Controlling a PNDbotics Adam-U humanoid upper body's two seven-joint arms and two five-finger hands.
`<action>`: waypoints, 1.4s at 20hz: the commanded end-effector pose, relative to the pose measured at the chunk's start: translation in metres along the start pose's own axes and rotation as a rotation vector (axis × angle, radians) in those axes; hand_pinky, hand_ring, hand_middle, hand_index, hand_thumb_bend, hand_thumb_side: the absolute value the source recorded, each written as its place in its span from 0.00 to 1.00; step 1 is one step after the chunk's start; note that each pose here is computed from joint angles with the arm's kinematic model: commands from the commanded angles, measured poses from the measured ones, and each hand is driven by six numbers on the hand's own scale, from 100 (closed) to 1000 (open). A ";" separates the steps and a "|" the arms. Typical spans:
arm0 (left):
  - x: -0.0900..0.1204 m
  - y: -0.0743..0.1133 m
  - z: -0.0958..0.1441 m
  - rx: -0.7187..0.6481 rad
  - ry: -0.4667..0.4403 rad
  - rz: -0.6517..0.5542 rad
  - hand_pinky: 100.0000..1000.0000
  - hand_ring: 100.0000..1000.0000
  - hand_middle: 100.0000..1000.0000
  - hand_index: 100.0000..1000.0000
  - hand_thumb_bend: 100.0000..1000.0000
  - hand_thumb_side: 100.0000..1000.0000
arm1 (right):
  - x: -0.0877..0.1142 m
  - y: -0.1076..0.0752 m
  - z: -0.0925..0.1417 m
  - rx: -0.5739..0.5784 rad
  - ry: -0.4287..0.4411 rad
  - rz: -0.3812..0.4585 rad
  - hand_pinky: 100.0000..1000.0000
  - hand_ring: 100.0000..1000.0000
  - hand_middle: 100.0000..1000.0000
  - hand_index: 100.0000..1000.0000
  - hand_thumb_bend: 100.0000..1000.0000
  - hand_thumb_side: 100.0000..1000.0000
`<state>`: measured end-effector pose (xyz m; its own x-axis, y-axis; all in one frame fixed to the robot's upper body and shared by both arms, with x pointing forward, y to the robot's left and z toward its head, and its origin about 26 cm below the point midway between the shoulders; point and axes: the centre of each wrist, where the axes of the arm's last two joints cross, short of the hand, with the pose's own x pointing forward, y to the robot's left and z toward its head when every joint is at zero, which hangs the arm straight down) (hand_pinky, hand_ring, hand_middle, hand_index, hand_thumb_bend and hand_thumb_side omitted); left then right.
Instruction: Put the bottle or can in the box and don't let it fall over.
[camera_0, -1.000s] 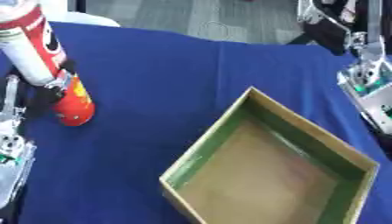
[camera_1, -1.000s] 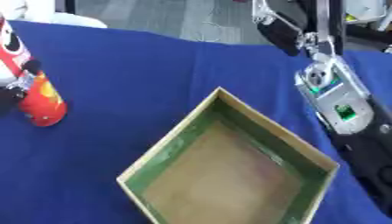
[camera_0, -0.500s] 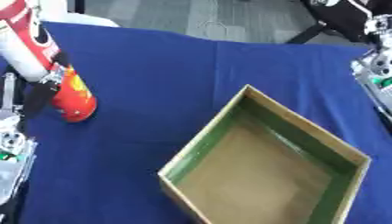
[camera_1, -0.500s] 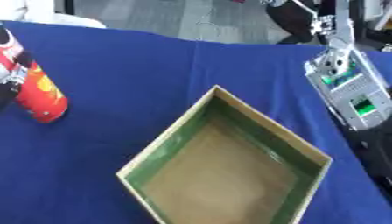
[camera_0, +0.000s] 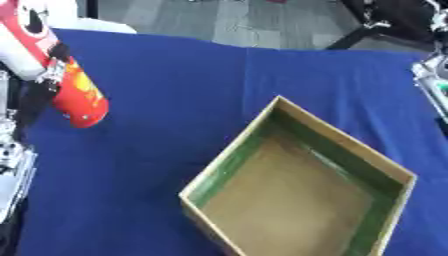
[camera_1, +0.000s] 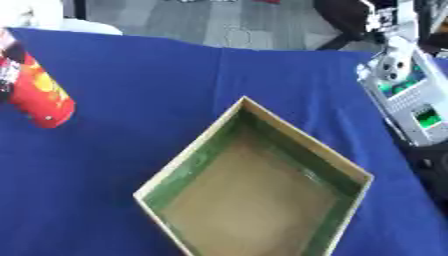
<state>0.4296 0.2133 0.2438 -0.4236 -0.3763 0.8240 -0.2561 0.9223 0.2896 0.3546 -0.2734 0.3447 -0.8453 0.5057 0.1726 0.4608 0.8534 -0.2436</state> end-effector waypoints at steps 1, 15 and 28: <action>0.016 0.010 -0.003 -0.005 -0.046 -0.006 1.00 0.61 0.76 0.35 0.00 0.64 | 0.010 -0.013 -0.010 -0.019 -0.031 0.007 0.72 0.45 0.56 0.53 0.00 0.00; 0.024 0.007 0.001 -0.072 -0.039 -0.005 1.00 0.73 0.76 0.28 0.00 0.59 | 0.015 -0.020 -0.004 -0.028 0.014 -0.015 0.74 0.43 0.57 0.53 0.00 0.00; 0.060 -0.013 0.015 -0.257 -0.156 0.101 1.00 0.74 0.75 0.28 0.00 0.64 | 0.050 -0.021 0.001 -0.006 -0.013 -0.115 0.74 0.43 0.56 0.53 0.00 0.00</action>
<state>0.4015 0.1807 0.2676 -0.5215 -0.2843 0.8045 0.0028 0.9423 0.3348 0.3130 -0.2658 0.3454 -0.8859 0.4033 0.2292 0.3593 0.9091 -0.2109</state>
